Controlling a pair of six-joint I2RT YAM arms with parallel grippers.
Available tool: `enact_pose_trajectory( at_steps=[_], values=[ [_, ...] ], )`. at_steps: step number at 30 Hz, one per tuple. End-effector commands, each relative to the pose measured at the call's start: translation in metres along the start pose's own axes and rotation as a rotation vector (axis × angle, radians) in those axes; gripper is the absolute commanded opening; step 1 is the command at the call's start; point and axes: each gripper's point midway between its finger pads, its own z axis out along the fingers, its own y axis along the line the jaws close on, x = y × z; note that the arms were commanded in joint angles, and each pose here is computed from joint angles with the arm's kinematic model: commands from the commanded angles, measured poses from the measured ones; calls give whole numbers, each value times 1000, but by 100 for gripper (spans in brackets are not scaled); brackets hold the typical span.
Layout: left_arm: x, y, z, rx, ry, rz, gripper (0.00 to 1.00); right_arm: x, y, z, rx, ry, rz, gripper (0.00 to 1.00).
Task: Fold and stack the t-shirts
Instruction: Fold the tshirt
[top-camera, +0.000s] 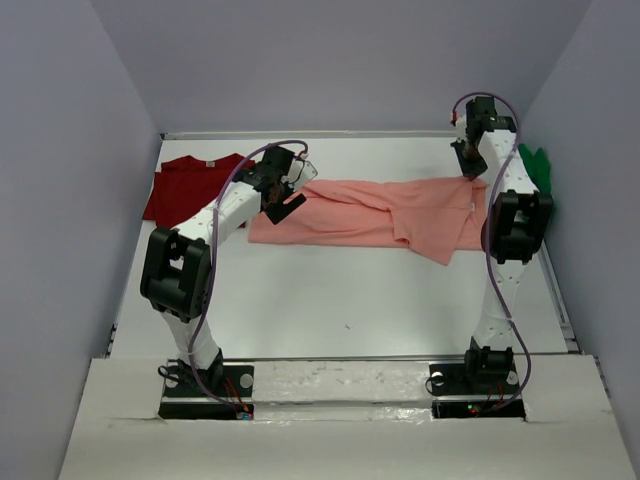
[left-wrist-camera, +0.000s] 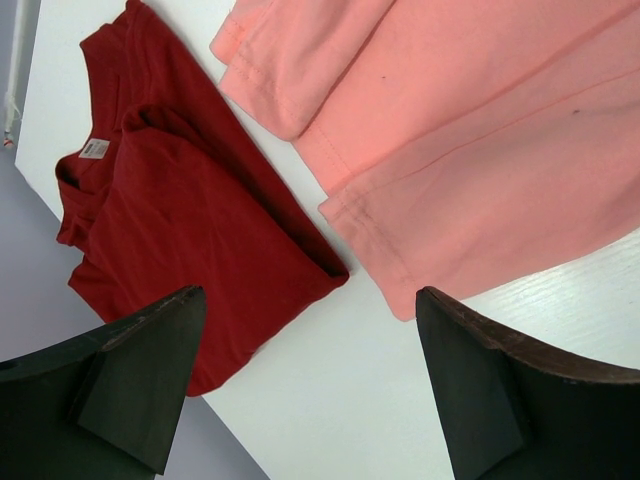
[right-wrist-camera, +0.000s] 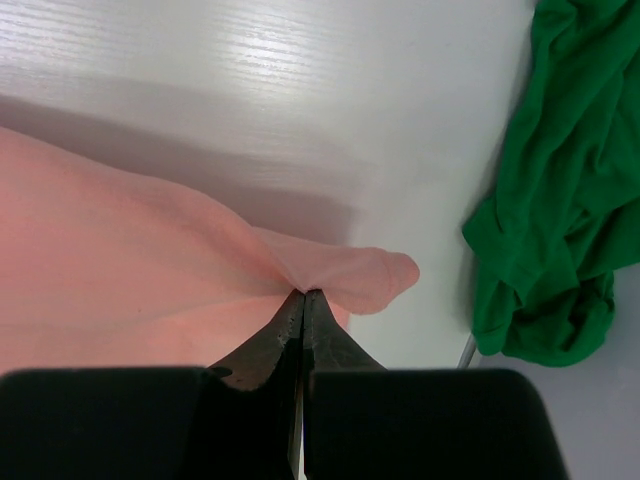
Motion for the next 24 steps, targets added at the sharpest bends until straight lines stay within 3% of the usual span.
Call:
enact_pose_trajectory(
  at_steps=[1, 18, 19, 20, 21, 22, 24],
  values=[
    [0, 0, -7, 0, -2, 2, 99, 2, 2, 8, -4, 21, -18, 0],
    [6, 0, -3, -19, 17, 2, 99, -22, -13, 65, 118, -8, -43, 0],
    [7, 1, -3, -25, 21, 1, 99, -21, -17, 70, 144, -5, -48, 5],
    [7, 1, -3, -26, 20, 3, 99, -20, -18, 71, 150, -3, -50, 17],
    [7, 2, -3, -30, 21, 0, 99, -21, -19, 69, 154, -6, -48, 33],
    [7, 2, -3, -32, 18, 3, 99, -19, -18, 69, 152, -5, -49, 67],
    [6, 4, -3, -40, 17, 0, 99, -24, -19, 62, 153, -32, -33, 96]
  ],
)
